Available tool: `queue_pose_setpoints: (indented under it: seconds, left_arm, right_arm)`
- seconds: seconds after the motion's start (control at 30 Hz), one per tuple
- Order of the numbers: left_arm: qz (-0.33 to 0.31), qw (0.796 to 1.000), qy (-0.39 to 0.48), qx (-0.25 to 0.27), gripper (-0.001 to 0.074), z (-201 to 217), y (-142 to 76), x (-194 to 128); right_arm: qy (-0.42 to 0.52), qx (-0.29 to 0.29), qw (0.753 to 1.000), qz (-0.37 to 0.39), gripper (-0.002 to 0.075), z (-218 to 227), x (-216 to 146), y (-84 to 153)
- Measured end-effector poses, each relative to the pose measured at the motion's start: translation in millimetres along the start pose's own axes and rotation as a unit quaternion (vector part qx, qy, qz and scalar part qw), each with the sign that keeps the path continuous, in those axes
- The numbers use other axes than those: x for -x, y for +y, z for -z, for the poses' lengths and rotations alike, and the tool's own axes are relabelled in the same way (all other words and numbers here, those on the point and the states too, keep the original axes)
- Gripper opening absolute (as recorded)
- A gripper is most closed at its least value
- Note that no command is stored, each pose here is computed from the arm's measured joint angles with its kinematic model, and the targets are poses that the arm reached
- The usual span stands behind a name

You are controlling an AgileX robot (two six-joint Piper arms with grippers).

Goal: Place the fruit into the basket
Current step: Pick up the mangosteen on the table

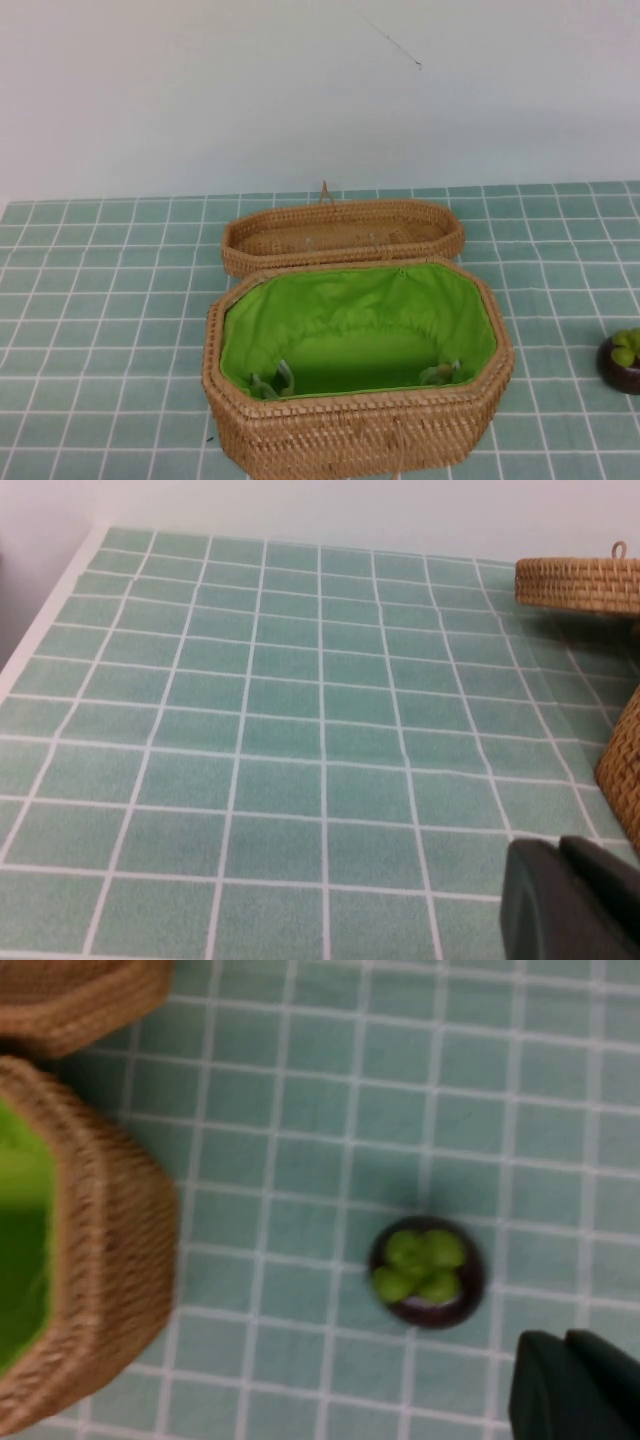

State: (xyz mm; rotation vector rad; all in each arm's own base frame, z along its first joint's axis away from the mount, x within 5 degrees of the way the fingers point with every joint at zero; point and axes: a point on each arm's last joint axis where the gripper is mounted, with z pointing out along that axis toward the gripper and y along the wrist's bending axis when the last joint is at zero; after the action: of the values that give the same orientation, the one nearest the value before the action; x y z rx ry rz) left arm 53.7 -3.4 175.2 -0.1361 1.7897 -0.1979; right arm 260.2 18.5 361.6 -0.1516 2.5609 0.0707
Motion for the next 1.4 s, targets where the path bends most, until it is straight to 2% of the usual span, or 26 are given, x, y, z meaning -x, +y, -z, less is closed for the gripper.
queue_pose_setpoints:
  seconds: [0.13,0.3,0.5,0.57,0.6,0.77,0.83,1.13,1.4]
  left_arm:
    - [0.0,1.0,0.0,0.0,0.0001,0,0,0]
    - [0.0,1.0,0.0,0.0,0.0001,0,0,0]
    - [0.0,1.0,0.0,0.0,0.0001,0,0,0]
    - [0.0,1.0,0.0,0.0,0.0001,0,0,0]
    - [0.0,1.0,0.0,0.0,0.0001,0,0,0]
    - [0.0,1.0,0.0,0.0,0.0,0,0,0]
    - [0.0,1.0,0.0,0.0,0.0,0,0,0]
    - [0.0,1.0,0.0,0.0,0.0,0,0,0]
    - [0.0,1.0,0.0,0.0,0.0,0,0,0]
  right_arm:
    - [0.069,0.039,0.997,-0.016,-0.0003,-17,20,5]
    - [0.102,0.037,0.994,-0.015,-0.0003,-48,43,1]
    - [0.142,0.034,0.989,-0.007,0.0012,-81,44,-2]
    - [0.156,0.03,0.987,-0.005,0.0084,-92,43,-3]
    - [0.16,0.03,0.987,-0.006,0.0144,-95,43,-3]
    - [0.175,0.029,0.984,-0.016,0.0557,-107,42,-4]
    - [0.181,0.031,0.983,-0.018,0.0621,-111,41,-4]
    - [0.238,0.033,0.97,-0.03,0.062,-136,8,-3]
    - [0.21,0.035,0.976,-0.042,0.0622,-148,3,-3]
